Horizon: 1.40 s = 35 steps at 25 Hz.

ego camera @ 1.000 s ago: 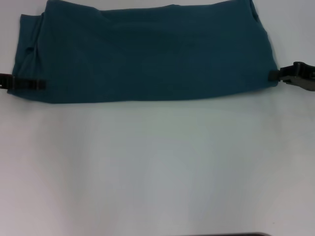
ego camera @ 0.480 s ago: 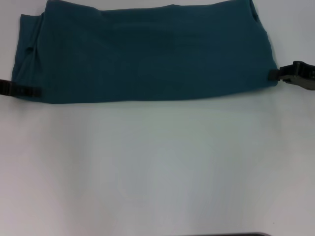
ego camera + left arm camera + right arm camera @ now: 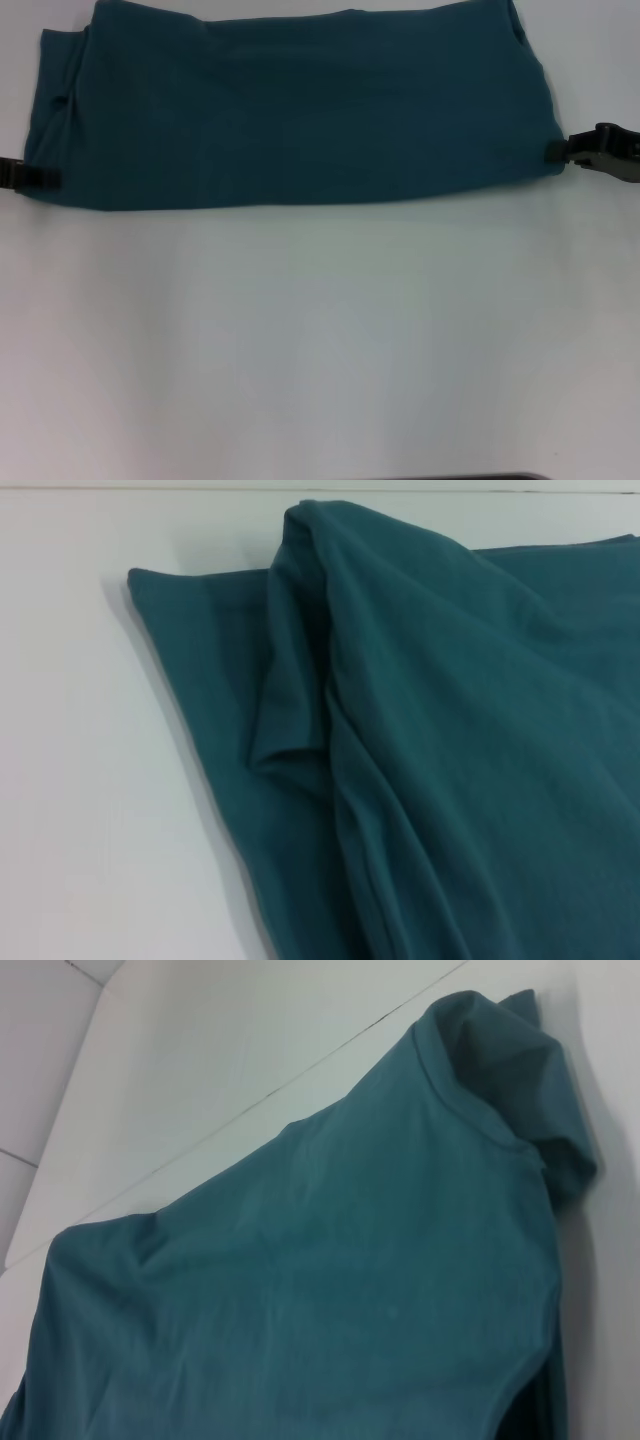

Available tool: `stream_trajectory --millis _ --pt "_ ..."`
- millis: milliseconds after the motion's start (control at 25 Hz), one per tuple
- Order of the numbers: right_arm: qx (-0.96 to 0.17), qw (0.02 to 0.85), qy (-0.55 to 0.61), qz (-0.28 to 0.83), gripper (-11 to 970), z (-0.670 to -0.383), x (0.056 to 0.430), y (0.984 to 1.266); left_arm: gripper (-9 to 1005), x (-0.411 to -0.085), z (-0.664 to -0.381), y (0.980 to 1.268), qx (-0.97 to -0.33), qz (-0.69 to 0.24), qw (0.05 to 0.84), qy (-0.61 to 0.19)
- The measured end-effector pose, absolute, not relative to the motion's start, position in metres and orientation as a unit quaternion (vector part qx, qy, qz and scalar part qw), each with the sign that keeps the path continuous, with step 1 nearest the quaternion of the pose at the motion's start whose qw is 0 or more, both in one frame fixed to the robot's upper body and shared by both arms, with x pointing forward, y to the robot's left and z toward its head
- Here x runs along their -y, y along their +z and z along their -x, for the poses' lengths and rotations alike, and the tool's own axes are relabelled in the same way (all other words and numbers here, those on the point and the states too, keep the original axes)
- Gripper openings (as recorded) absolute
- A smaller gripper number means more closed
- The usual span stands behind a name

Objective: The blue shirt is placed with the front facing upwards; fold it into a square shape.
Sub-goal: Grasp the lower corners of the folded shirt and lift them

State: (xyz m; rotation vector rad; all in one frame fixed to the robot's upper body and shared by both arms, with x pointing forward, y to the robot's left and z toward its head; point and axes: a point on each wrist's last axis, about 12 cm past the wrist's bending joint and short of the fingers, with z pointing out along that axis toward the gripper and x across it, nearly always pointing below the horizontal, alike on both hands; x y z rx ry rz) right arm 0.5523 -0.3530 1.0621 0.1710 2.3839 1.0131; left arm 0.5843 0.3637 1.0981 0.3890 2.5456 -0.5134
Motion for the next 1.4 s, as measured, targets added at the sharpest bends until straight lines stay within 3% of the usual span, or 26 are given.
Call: stream_trajectory --millis 480,680,1400 --pt "-0.884 0.268 0.377 -0.064 13 -0.550 0.354 1.062 118 -0.363 -0.584 1.099 -0.935 -0.143 0.269 -0.181" --pt "-0.884 0.269 0.376 -0.064 13 -0.549 0.355 1.061 49 -0.364 -0.583 1.098 -0.935 -0.143 0.267 -0.183" --pt "-0.885 0.263 0.379 -0.070 13 -0.540 0.359 1.056 49 -0.376 -0.574 1.097 -0.938 -0.118 0.271 -0.180"
